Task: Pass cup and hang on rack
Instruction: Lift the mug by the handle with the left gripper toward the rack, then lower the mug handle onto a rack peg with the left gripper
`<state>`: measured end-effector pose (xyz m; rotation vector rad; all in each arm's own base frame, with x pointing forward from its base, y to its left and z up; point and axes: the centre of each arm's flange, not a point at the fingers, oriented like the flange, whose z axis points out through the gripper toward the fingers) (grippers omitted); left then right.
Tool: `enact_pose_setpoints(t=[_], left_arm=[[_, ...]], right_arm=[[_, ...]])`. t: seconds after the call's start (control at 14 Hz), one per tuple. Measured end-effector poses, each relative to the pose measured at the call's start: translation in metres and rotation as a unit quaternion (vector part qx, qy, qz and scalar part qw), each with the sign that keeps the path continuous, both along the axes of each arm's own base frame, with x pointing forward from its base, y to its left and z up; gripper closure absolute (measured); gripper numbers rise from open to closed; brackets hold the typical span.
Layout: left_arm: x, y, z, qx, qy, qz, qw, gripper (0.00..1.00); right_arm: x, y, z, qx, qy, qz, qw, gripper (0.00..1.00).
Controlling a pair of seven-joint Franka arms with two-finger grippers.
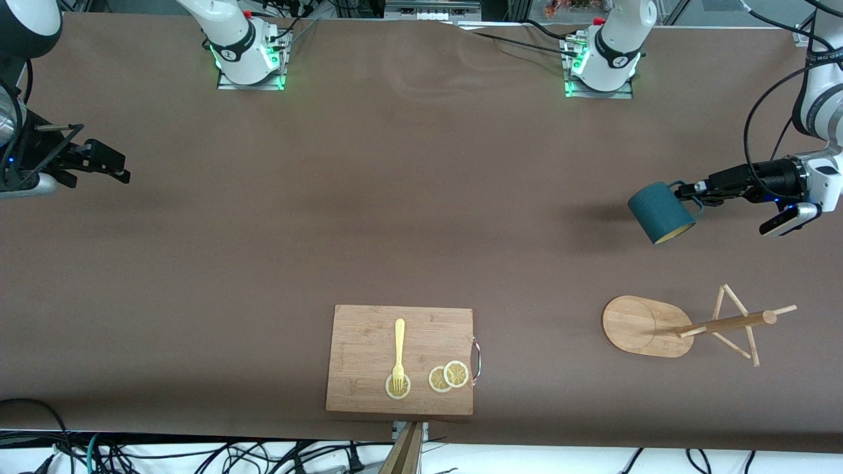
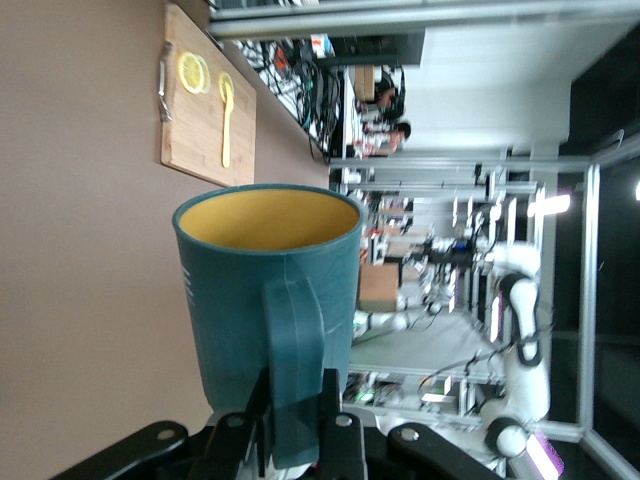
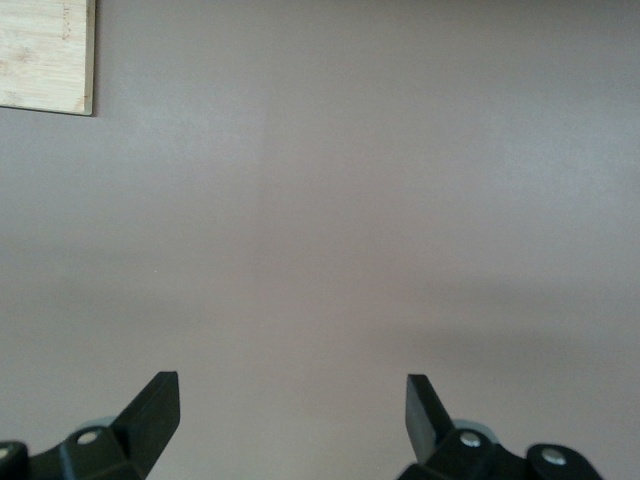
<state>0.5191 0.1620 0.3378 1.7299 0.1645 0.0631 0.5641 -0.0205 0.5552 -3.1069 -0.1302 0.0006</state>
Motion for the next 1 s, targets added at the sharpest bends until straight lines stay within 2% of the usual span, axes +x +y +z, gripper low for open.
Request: enact_pose_setpoints(t=[0.14, 0.29, 0.79, 1.0], left_arm=[[0.000, 0.017, -0.003, -0.028, 0.019, 0.033, 0.999, 0.80], [0.006, 0.033, -0.009, -0.055, 0.023, 0.050, 0.997, 0.80], [0.043, 0.057, -0.057, -0.140, 0.016, 0.084, 0.986, 0.80], [0.054, 0.053, -0.067, -0.159, 0.011, 0.096, 0.983, 0.80]], right_arm=[[0.000, 0.000, 0.000, 0.000, 0.000, 0.000, 1.000, 0.00], [0.000, 0.002, 0.000, 0.000, 0.000, 0.001, 1.000, 0.00], [0.000, 0.003, 0.000, 0.000, 0.000, 0.003, 1.000, 0.00], [0.000, 0.003, 0.000, 0.000, 0.001, 0.003, 1.000, 0.00]])
